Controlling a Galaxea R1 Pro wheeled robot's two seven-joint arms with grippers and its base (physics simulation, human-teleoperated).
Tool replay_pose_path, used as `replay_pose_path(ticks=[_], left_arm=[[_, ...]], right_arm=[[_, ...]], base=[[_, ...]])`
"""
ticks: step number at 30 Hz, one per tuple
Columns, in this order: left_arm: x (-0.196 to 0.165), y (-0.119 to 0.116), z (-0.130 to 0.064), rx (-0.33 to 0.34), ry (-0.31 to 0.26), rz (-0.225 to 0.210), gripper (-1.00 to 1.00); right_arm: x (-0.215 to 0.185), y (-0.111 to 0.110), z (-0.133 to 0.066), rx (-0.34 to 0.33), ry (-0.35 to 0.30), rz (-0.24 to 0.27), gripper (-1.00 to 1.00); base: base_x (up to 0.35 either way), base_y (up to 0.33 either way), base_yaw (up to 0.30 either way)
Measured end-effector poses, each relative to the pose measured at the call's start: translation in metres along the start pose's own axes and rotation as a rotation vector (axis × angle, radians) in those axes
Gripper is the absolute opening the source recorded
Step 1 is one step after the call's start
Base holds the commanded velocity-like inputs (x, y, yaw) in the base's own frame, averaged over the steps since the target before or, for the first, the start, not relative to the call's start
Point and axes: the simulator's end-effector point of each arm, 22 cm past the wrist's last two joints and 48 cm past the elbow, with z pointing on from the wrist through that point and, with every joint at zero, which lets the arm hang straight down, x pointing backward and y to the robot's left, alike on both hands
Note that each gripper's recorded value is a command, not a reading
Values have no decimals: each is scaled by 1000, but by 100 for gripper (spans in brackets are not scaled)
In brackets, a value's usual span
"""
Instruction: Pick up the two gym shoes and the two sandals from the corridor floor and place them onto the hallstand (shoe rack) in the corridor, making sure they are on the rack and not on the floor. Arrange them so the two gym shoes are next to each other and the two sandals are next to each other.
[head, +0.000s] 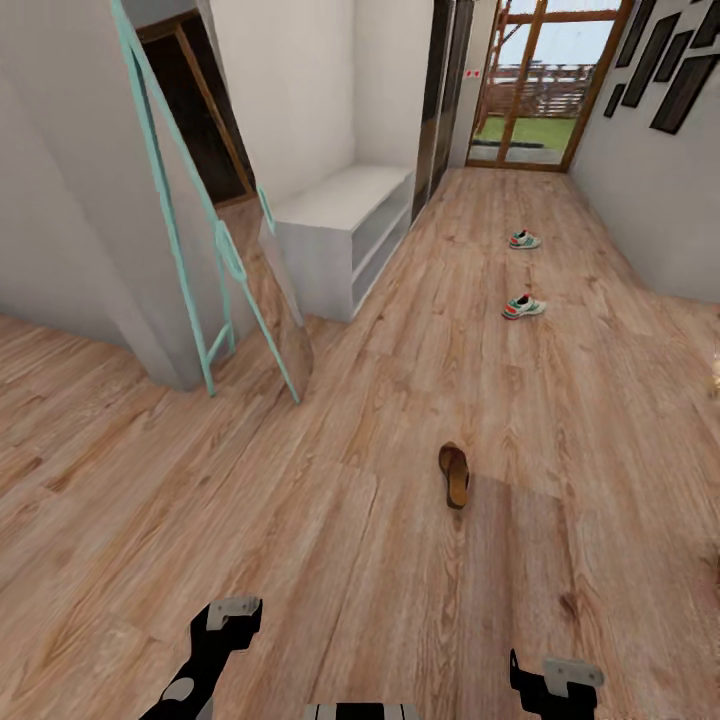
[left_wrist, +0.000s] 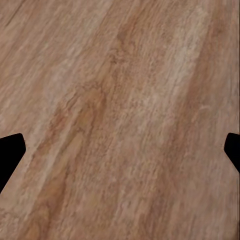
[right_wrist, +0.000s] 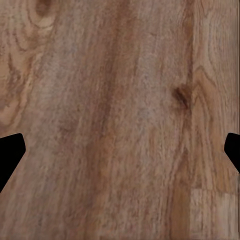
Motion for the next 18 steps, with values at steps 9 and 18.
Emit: replay_pose_path(ticks=[9,18], left_arm=[[-3,0,0,-2,-6,0,100],[-3,0,0,-1,-6,0,100]], right_arm=[[-3,0,0,-1,-6,1,100],[-3,1,0,-1,-8,1,100]], base=[[199,-43,-121],[94,-45,-6]])
